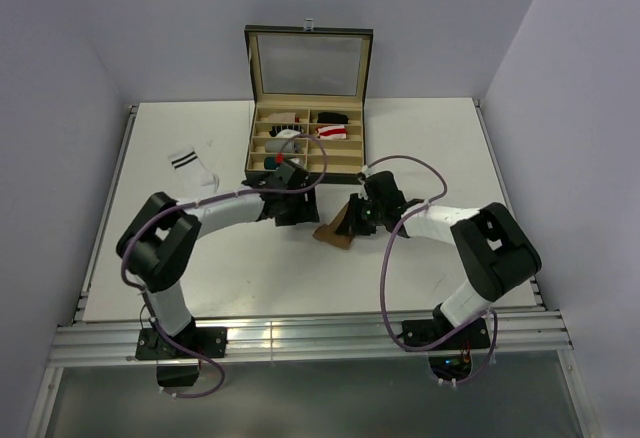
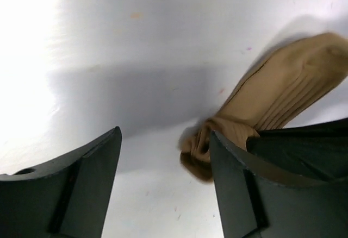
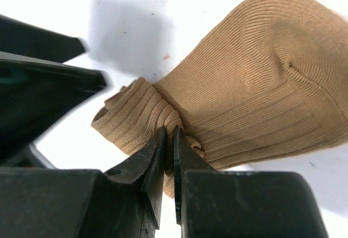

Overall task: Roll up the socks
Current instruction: Roll the sock at the center of the board.

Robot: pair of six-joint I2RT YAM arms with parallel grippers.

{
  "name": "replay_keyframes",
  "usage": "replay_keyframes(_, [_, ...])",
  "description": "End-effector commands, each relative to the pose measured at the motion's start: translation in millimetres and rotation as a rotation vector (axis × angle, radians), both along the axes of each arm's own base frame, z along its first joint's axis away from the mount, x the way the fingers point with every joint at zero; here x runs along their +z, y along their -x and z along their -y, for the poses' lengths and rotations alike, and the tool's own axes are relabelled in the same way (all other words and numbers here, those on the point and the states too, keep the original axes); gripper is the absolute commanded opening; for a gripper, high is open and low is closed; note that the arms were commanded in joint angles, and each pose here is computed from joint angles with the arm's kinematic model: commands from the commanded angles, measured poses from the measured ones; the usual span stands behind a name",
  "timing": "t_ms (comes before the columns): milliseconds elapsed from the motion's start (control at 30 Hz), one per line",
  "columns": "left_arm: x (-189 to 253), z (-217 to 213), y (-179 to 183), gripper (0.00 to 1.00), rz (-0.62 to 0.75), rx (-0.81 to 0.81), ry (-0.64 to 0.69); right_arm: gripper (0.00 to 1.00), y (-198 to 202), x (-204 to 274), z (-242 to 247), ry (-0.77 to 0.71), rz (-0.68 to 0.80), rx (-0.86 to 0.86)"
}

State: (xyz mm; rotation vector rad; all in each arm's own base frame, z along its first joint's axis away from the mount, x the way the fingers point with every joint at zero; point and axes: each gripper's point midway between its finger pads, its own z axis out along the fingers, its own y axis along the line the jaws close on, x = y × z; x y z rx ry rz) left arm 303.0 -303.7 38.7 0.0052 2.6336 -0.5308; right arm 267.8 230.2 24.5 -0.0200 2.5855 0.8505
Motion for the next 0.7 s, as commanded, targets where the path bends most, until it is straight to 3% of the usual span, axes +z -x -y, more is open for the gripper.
replay_keyframes(0, [43, -13, -9, 0.72, 0.065, 0.202, 0.123, 0.00, 32, -34, 8, 0.026, -0.184, -0.020])
replay_keyframes(233, [34, -1, 25, 0.72, -0.003, 0.227, 0.300, 0.01, 36, -39, 5, -0.026, -0.227, -0.064])
replay_keyframes(400, [29, 18, 32, 0.70, -0.025, 0.180, 0.294, 0.08, 34, -42, 8, -0.026, -0.237, -0.084])
replay_keyframes(667, [4, 25, 31, 0.58, -0.051, 0.151, 0.217, 0.08, 33, -44, 8, -0.024, -0.240, -0.084])
